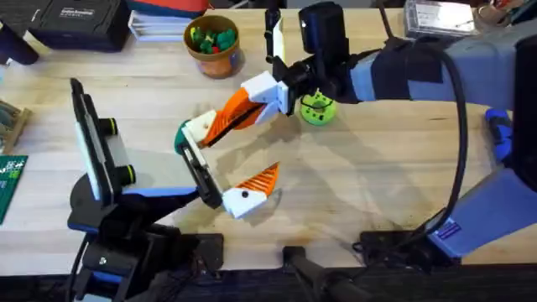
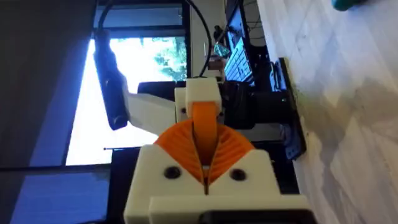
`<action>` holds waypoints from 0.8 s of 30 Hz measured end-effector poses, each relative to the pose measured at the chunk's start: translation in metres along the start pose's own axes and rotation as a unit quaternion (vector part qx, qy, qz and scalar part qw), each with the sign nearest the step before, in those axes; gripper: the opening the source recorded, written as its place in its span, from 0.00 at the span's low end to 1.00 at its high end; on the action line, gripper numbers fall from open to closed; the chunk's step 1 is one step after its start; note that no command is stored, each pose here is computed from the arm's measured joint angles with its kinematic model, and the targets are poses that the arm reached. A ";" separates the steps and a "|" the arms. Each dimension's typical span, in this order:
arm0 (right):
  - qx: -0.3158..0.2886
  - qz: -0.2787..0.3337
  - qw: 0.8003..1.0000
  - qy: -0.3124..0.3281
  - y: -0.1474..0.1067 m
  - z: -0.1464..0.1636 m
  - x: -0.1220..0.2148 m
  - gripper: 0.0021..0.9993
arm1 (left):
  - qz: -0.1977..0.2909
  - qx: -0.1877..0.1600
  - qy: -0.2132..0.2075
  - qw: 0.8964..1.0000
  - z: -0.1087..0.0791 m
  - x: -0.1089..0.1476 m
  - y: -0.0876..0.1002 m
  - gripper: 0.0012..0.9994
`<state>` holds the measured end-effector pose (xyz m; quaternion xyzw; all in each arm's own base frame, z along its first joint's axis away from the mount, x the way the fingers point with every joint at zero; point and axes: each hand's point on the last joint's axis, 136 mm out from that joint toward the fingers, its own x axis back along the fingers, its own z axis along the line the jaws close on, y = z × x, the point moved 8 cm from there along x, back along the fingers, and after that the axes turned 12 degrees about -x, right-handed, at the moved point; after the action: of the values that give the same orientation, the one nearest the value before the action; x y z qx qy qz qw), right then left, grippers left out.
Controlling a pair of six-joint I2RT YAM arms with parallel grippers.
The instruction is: Pick up the gripper from the table and insert it into the empty holder that is missing its gripper. Then pick up a screw, insert it into the mounting hole, and use the screwdriver to tighten it. Finally, clean up the table by picking up the vegetable and placing it into the bucket.
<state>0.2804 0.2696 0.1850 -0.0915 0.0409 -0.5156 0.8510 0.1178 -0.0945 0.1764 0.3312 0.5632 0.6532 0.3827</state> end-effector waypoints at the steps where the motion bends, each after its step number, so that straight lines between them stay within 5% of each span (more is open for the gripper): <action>1: 0.000 -0.003 1.000 -0.001 0.001 0.000 0.000 0.01 | 0.001 0.001 0.001 1.000 0.000 0.000 0.000 0.99; 24: 0.000 -0.100 0.994 -0.041 0.018 -0.002 -0.020 0.01 | 0.030 0.034 0.094 0.995 0.017 0.002 -0.012 0.99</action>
<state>0.2863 0.2955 0.1787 -0.1156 -0.0033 -0.5943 0.7959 0.1332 -0.0839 0.1672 0.2978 0.6080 0.6733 0.2970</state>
